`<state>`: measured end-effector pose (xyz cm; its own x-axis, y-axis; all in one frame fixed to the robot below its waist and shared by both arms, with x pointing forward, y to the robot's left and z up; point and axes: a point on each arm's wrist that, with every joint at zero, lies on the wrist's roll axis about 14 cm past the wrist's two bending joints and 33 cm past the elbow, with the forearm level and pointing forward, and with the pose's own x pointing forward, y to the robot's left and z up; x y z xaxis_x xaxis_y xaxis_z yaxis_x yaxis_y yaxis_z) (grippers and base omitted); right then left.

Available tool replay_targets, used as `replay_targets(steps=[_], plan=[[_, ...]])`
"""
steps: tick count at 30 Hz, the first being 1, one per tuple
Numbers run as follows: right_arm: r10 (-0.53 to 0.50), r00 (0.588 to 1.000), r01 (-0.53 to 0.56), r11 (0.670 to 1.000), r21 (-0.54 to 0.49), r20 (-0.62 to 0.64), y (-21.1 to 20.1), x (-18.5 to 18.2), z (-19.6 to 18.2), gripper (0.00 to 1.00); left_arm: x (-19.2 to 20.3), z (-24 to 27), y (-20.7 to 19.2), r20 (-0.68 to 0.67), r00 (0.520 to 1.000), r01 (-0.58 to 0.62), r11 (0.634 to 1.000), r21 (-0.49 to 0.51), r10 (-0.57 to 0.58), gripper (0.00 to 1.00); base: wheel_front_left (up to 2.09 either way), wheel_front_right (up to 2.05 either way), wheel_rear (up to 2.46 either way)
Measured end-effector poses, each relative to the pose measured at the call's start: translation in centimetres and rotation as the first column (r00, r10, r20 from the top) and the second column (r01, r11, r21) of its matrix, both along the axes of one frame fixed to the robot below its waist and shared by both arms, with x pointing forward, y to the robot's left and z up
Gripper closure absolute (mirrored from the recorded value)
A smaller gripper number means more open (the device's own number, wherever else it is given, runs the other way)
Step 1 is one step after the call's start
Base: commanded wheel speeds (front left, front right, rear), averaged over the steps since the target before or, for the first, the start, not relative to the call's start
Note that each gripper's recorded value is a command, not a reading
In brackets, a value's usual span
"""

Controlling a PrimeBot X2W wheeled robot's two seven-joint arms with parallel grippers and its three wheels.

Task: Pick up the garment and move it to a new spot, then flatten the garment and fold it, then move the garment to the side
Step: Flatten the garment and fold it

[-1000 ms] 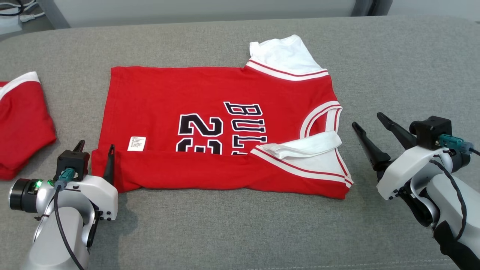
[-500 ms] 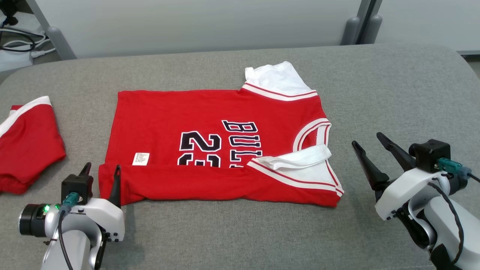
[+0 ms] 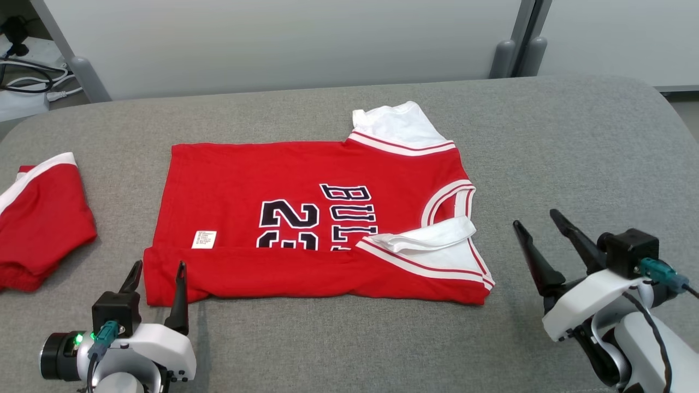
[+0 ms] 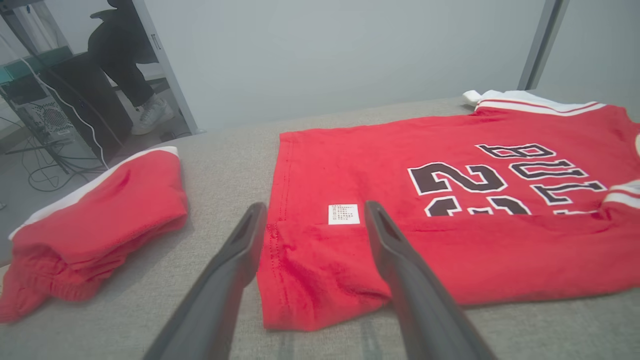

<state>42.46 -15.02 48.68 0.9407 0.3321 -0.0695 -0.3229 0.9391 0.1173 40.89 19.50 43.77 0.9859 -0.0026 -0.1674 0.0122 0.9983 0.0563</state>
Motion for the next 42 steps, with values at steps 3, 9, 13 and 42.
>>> replay_targets(steps=[3,9,13,42], plan=[[-0.005,1.000,0.005,1.000,0.005,0.002,0.2,-0.5,-0.2,0.00,-0.4,0.0,-0.1,0.003,1.000,-0.006,1.000,-0.011,0.006,0.00,0.00,0.00,0.00],[-0.025,1.000,0.025,1.000,0.004,0.003,-0.1,-1.0,-0.4,0.00,-0.9,-0.1,0.1,0.007,1.000,-0.026,0.999,-0.027,0.027,0.00,0.00,0.00,0.00],[-0.027,1.000,0.027,1.000,-0.001,0.011,-0.1,-0.9,-0.3,0.00,-1.0,-0.2,-0.1,0.005,1.000,-0.025,0.999,-0.032,0.026,0.00,0.00,0.00,0.00],[0.012,1.000,-0.010,0.994,-0.110,0.020,0.4,11.3,-1.2,0.00,13.5,-2.0,-1.0,-0.140,0.970,0.215,0.972,0.099,-0.201,0.00,0.00,0.00,0.00]])
